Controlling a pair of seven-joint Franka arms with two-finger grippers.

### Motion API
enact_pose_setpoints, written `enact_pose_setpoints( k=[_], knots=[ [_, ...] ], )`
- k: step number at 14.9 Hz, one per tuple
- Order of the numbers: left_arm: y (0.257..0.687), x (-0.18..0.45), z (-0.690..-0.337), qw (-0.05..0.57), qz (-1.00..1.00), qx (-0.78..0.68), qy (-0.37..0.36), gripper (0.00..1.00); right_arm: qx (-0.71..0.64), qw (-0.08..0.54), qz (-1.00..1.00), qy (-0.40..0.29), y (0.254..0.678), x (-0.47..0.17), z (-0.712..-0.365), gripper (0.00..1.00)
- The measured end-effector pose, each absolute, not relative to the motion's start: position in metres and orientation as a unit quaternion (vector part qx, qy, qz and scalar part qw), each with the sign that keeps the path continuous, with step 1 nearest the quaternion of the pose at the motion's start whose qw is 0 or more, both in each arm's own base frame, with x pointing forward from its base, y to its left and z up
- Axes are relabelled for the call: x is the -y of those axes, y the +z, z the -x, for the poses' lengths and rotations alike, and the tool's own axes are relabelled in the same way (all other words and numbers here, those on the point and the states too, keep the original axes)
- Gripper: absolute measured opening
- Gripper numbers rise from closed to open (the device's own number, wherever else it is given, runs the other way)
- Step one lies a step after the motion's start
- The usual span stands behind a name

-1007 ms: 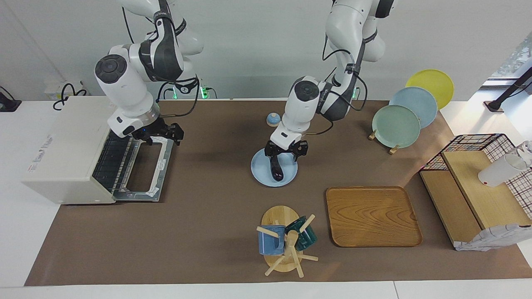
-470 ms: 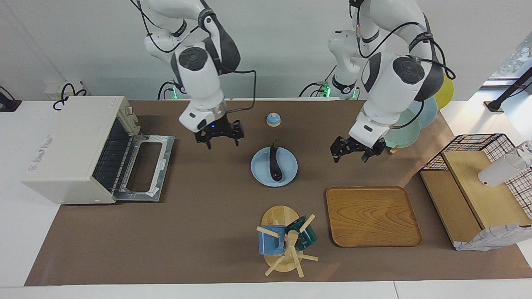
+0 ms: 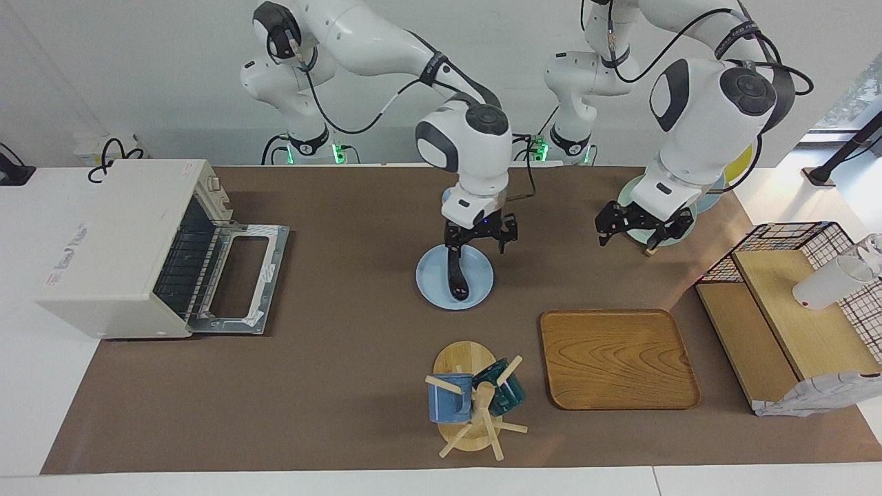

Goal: Put eggplant into oven
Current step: 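Grasp the eggplant on the blue plate with the right gripper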

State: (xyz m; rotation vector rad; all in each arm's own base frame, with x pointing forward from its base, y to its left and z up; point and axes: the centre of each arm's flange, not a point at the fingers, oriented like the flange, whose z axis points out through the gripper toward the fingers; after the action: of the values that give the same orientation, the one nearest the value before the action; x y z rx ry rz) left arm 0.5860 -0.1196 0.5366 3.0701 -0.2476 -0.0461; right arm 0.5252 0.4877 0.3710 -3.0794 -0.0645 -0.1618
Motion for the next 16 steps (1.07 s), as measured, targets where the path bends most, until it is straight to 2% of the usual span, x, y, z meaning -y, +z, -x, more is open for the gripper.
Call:
enact_pose_setpoints(
  k=[2, 6, 7, 8, 10, 11, 12, 13, 16],
  knots=[
    [0.540, 0.112, -0.574, 0.030, -0.996, 0.078, -0.021, 1.00, 0.018, 0.040, 0.997, -0.056, 0.347, -0.496, -0.527, 1.00],
    [0.550, 0.099, -0.555, 0.028, -0.997, 0.070, -0.030, 1.00, 0.015, 0.044, 0.997, -0.059, 0.327, -0.491, -0.530, 1.00],
    [0.553, 0.098, -0.552, 0.028, -0.997, 0.070, -0.029, 1.00, 0.017, 0.045, 0.997, -0.058, 0.320, -0.491, -0.527, 0.94],
    [0.555, 0.097, -0.550, 0.028, -0.997, 0.070, -0.030, 1.00, 0.020, 0.045, 0.997, -0.056, 0.310, -0.491, -0.522, 0.94],
    [0.557, 0.096, -0.548, 0.028, -0.997, 0.069, -0.032, 1.00, 0.023, 0.041, 0.998, -0.050, 0.298, -0.489, -0.515, 0.76],
    [0.558, 0.095, -0.548, 0.028, -0.997, 0.069, -0.032, 1.00, 0.024, 0.039, 0.998, -0.048, 0.296, -0.488, -0.514, 0.71],
    [0.558, 0.095, -0.548, 0.028, -0.997, 0.068, -0.031, 1.00, 0.024, 0.038, 0.998, -0.047, 0.294, -0.488, -0.513, 0.70],
    [0.559, 0.094, -0.547, 0.028, -0.997, 0.068, -0.031, 1.00, 0.024, 0.038, 0.998, -0.046, 0.294, -0.488, -0.513, 0.63],
    [0.561, 0.092, -0.545, 0.024, -0.997, 0.068, -0.036, 1.00, 0.028, 0.031, 0.998, -0.040, 0.293, -0.490, -0.508, 0.28]
  ],
)
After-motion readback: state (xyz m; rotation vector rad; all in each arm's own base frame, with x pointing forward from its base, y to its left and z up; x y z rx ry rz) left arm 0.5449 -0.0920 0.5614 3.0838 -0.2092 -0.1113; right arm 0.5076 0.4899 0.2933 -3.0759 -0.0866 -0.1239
